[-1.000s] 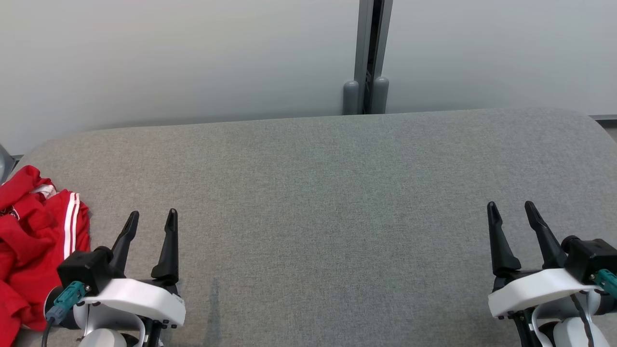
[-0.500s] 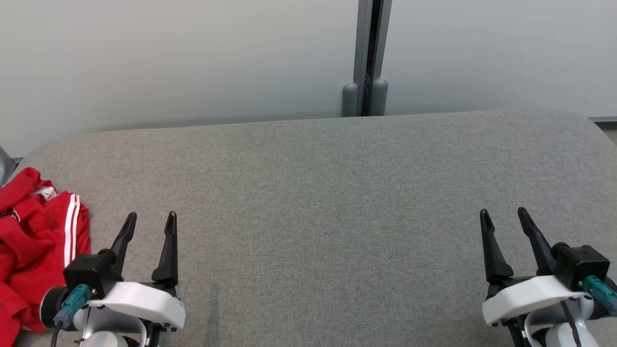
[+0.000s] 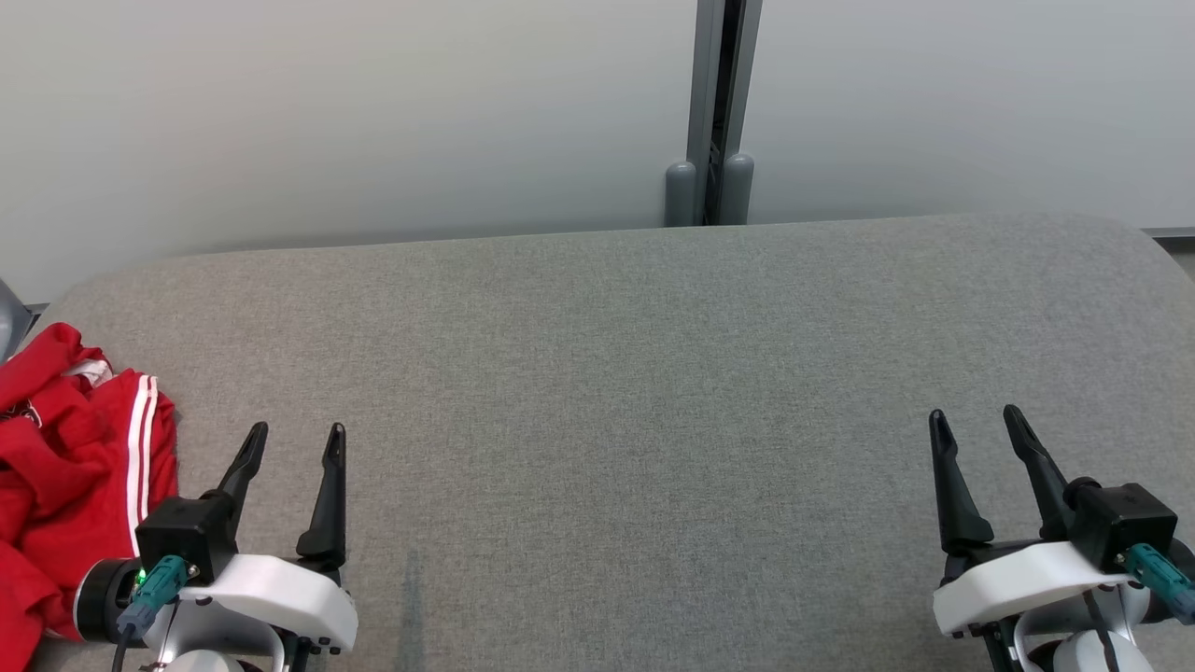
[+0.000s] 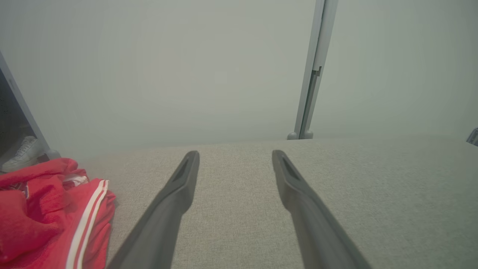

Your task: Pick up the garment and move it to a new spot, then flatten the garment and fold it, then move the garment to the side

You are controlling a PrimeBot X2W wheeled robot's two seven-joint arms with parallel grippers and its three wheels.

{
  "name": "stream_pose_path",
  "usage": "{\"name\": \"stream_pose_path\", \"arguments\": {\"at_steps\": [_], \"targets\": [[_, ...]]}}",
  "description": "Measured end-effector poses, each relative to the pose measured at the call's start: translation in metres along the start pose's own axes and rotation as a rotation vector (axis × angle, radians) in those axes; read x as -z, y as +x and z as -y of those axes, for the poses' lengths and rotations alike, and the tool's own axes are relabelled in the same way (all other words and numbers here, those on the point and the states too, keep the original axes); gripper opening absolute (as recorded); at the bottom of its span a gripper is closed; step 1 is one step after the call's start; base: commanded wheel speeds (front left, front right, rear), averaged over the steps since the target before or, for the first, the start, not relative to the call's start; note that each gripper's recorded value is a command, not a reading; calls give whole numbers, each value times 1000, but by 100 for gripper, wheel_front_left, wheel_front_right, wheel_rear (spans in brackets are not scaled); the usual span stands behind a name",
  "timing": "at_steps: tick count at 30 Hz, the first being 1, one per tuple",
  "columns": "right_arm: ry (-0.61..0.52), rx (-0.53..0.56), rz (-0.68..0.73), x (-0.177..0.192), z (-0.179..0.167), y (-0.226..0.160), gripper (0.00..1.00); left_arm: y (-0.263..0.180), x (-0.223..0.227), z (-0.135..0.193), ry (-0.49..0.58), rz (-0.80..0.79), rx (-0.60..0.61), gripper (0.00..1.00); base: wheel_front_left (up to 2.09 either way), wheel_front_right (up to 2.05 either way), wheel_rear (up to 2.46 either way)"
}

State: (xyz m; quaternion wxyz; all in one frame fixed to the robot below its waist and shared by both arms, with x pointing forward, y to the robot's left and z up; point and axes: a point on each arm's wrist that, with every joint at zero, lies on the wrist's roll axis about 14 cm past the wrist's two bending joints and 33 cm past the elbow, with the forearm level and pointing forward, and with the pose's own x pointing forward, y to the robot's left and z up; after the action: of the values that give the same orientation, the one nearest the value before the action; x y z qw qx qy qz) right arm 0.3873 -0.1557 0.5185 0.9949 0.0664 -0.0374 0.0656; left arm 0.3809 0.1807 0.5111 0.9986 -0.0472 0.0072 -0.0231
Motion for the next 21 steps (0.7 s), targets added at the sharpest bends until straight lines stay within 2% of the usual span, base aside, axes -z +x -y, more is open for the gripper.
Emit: {"name": "stream_pose_path", "arguments": {"at_steps": [21], "targets": [[11, 13, -10, 4, 3, 1, 100, -3, 5, -2, -16, -22, -7, 100, 0, 0, 0]]}}
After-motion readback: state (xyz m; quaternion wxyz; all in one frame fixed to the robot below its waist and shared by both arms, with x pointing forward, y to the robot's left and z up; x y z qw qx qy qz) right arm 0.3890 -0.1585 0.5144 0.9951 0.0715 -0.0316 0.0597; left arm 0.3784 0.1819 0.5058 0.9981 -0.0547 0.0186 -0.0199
